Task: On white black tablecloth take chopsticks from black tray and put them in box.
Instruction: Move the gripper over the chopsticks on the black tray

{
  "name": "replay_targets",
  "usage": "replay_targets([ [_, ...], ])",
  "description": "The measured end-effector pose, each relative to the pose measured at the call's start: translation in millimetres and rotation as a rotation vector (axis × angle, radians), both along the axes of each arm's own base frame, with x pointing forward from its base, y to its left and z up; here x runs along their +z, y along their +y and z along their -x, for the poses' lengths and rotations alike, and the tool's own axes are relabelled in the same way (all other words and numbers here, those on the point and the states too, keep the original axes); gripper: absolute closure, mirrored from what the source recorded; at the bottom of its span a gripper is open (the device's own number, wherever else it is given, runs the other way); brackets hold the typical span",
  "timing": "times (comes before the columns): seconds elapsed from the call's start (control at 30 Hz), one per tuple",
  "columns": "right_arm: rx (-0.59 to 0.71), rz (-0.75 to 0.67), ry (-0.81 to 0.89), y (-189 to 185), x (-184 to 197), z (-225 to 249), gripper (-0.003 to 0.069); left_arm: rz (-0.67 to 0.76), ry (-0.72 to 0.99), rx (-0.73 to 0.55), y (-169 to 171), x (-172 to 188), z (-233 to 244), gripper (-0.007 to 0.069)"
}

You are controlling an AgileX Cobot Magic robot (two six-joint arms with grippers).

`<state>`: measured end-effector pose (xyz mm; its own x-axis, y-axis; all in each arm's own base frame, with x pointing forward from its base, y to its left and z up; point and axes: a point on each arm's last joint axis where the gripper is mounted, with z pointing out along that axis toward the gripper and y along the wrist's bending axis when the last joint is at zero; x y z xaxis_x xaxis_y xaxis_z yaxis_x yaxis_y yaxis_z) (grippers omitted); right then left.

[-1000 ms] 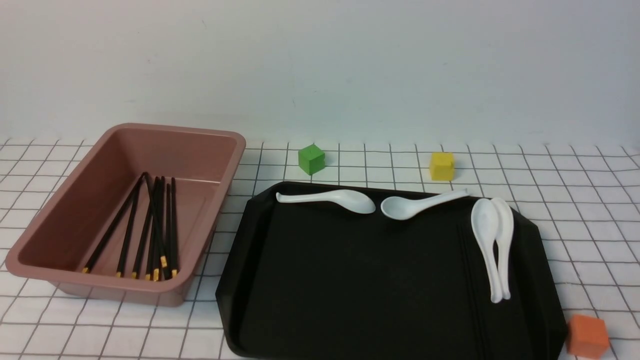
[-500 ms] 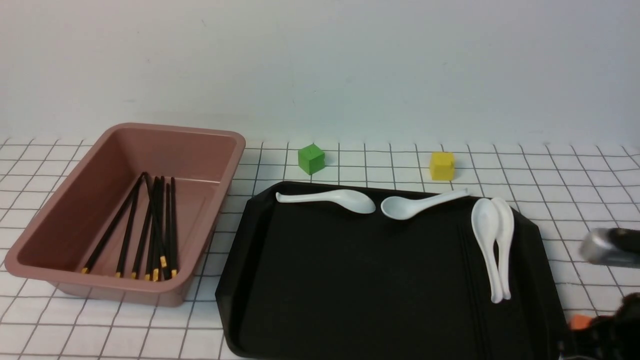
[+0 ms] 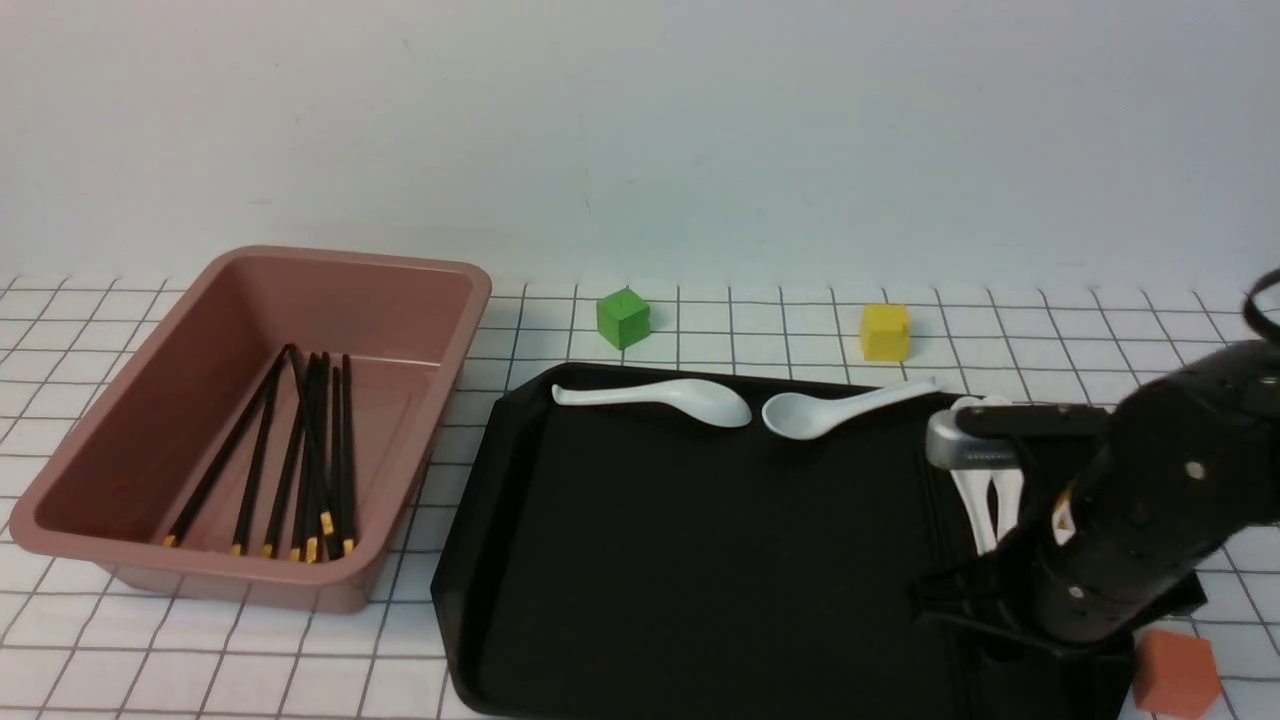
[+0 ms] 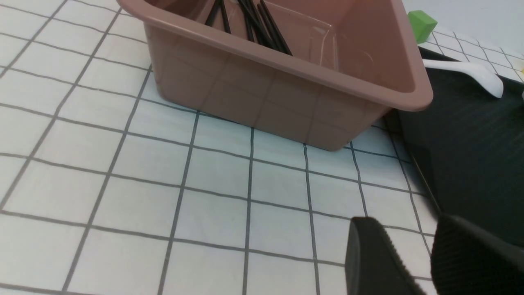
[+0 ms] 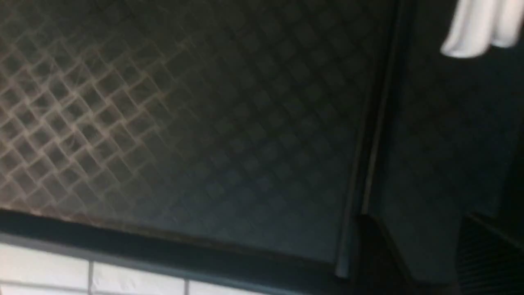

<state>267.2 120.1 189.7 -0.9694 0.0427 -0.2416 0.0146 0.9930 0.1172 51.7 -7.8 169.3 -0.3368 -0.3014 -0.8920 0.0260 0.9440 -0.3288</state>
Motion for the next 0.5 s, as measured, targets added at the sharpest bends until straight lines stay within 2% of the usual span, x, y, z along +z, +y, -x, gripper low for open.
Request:
replay_targets([
  [0.27, -0.041, 0.061, 0.096, 8.7, -40.1, -17.6, 0.0336, 0.0, 0.0, 0.0, 0.0, 0.0, 0.0, 0.0388],
  [0.5, -0.067, 0.078, 0.112, 10.2, -46.4, -22.3, 0.0356, 0.0, 0.0, 0.0, 0.0, 0.0, 0.0, 0.0388],
])
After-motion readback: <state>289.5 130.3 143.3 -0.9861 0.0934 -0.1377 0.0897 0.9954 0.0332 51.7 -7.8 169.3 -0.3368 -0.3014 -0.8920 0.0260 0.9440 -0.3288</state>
